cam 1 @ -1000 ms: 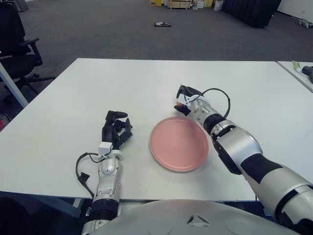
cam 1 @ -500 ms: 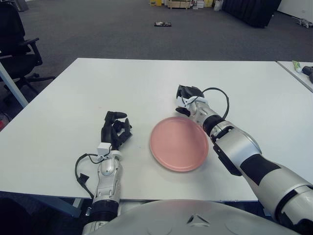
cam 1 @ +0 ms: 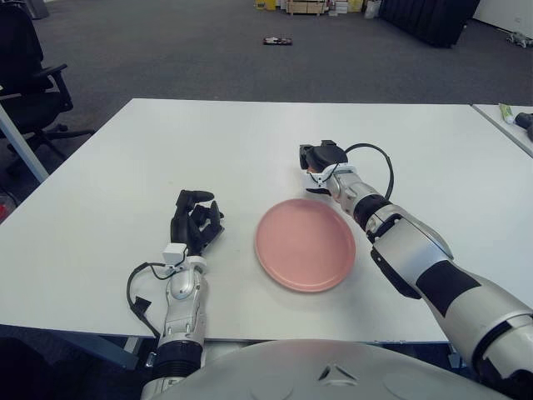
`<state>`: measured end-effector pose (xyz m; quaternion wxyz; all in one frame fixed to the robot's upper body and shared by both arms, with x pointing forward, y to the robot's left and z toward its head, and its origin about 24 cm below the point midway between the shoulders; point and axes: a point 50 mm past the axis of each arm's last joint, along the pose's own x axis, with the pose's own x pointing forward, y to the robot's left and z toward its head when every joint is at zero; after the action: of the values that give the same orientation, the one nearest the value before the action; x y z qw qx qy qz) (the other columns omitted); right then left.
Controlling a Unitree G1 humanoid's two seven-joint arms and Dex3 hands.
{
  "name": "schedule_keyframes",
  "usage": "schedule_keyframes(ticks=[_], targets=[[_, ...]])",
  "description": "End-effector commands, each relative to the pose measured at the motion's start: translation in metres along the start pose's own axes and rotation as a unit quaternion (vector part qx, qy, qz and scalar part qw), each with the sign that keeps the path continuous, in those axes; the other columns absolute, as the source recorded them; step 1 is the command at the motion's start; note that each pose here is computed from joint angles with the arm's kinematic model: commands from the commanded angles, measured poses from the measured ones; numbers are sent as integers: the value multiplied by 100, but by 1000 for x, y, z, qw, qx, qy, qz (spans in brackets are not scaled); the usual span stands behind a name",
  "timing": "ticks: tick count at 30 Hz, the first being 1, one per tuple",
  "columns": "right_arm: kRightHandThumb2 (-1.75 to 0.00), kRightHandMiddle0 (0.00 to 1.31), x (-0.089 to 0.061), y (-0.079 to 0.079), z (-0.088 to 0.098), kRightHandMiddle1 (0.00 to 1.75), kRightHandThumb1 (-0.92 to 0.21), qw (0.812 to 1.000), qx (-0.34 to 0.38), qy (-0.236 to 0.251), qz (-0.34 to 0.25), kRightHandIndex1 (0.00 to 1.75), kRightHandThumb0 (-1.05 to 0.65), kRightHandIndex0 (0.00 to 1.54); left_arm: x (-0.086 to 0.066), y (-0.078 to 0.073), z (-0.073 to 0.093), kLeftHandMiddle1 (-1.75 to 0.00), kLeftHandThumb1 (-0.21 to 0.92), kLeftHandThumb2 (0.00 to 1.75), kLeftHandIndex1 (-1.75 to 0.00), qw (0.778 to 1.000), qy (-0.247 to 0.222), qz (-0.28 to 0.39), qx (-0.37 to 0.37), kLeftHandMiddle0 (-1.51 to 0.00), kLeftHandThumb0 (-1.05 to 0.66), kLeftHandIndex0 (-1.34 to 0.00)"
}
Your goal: Put the apple into the plate.
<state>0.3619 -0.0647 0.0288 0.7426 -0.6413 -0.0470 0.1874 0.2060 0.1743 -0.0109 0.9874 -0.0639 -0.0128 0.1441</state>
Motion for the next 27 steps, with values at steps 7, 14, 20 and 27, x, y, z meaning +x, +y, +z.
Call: schedule_keyframes(ticks=[7, 14, 20, 27], targets=[[-161, 58, 4, -19, -4, 175, -4, 999, -26, -12, -33, 165, 0, 85, -2, 1, -6, -175, 68, 86, -175, 1000, 17, 0, 3, -56, -38, -34], [-160, 58, 3, -19, -8, 175, -5, 999, -16, -9, -41, 166, 0, 85, -2, 0, -6, -175, 68, 86, -175, 1000, 14, 1, -3, -55, -38, -34], [-158, 57, 7, -35, -8, 175, -6, 997, 27, -10, -68, 164, 0, 85, -1, 0, -6, -175, 68, 86, -175, 1000, 14, 0, -5, -55, -38, -34], [-156, 55, 10, -50, -2, 175, -8, 991, 75, -31, -104, 162, 0, 84, 0, -1, -6, -150, 47, 106, -175, 1000, 17, -2, 4, -61, -7, -39]])
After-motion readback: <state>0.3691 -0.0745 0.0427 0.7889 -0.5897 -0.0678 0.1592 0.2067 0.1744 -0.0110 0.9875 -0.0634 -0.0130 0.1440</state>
